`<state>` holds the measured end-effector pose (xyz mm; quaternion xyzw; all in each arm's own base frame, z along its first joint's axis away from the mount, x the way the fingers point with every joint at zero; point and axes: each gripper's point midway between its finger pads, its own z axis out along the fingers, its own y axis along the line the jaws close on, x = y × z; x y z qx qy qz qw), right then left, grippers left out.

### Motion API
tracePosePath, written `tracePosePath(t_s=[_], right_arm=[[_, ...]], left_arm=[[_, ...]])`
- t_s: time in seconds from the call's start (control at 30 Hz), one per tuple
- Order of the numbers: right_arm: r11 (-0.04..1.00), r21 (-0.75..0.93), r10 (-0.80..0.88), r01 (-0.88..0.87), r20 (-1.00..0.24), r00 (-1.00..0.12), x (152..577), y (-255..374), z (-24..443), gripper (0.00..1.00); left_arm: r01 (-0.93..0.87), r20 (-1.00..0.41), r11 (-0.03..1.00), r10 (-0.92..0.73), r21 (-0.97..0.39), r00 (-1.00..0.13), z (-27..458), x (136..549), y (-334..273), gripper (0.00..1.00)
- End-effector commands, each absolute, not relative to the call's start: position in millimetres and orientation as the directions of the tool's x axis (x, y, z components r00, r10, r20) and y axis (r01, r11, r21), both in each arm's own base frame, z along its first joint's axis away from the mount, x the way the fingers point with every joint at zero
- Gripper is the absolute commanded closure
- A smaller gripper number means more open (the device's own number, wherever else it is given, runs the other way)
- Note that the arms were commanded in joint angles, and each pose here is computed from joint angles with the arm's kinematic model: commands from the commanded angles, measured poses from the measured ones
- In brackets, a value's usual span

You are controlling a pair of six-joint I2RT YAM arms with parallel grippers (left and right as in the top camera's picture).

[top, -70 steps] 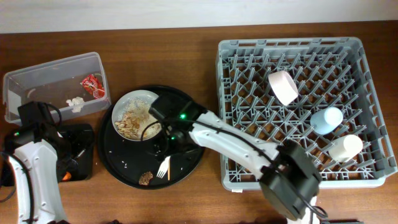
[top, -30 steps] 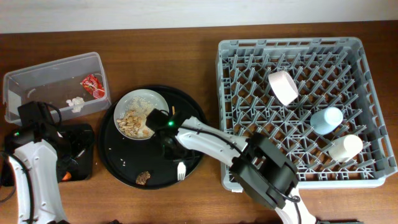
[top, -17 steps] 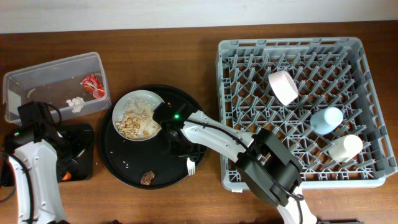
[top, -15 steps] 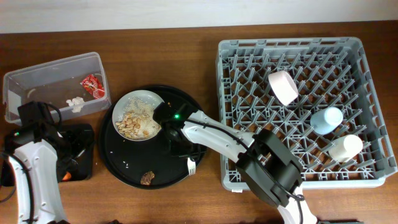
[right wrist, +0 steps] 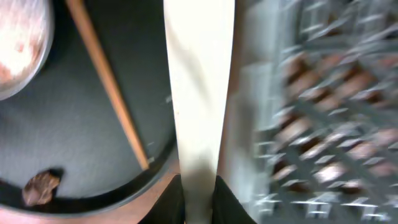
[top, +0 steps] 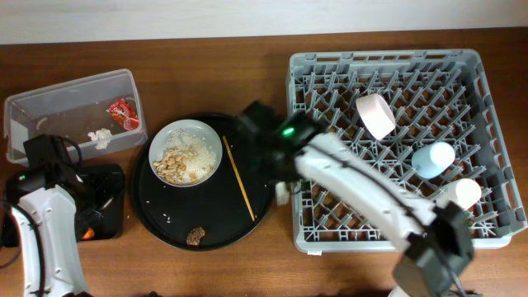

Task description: Sort waste into correct bins and load items into the dishwasher rack

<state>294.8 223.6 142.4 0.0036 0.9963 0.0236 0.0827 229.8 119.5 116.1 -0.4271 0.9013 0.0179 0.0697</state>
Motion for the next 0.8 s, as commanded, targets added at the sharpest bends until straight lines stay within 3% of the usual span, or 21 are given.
tracePosePath(t_s=[0.0, 0.33, 0.43, 0.67, 0.77], right_arm=[[1.000, -0.008, -0.012, -0.011, -0.166, -0.986, 306.4, 187.6, 149.0, 0.85], [0.999, -0.040, 0.033, 0.037, -0.081, -0.996, 296.3, 163.1, 111.0, 0.85], [0.998, -0.049, 0.032, 0.036, -0.072, -0.997, 293.5, 160.9, 104.5, 0.67], [0.999, -0.025, 0.031, 0.033, -0.097, -0.995, 300.3, 166.4, 115.2, 0.64], [0.994, 0.096, -0.047, -0.061, -0.138, -0.989, 312.4, 193.4, 140.8, 0.58]], left_arm=[[-0.766, -0.163, 0.642, -0.759, -0.022, -0.631, 120.3, 229.6, 122.8, 0.01], [-0.766, -0.165, 0.642, -0.758, -0.023, -0.630, 120.4, 230.1, 123.1, 0.01], [-0.766, -0.165, 0.642, -0.758, -0.023, -0.630, 120.4, 230.1, 123.1, 0.01], [-0.766, -0.166, 0.642, -0.758, -0.023, -0.630, 120.4, 230.2, 123.1, 0.01], [-0.766, -0.166, 0.642, -0.758, -0.024, -0.630, 120.4, 230.3, 123.2, 0.01]])
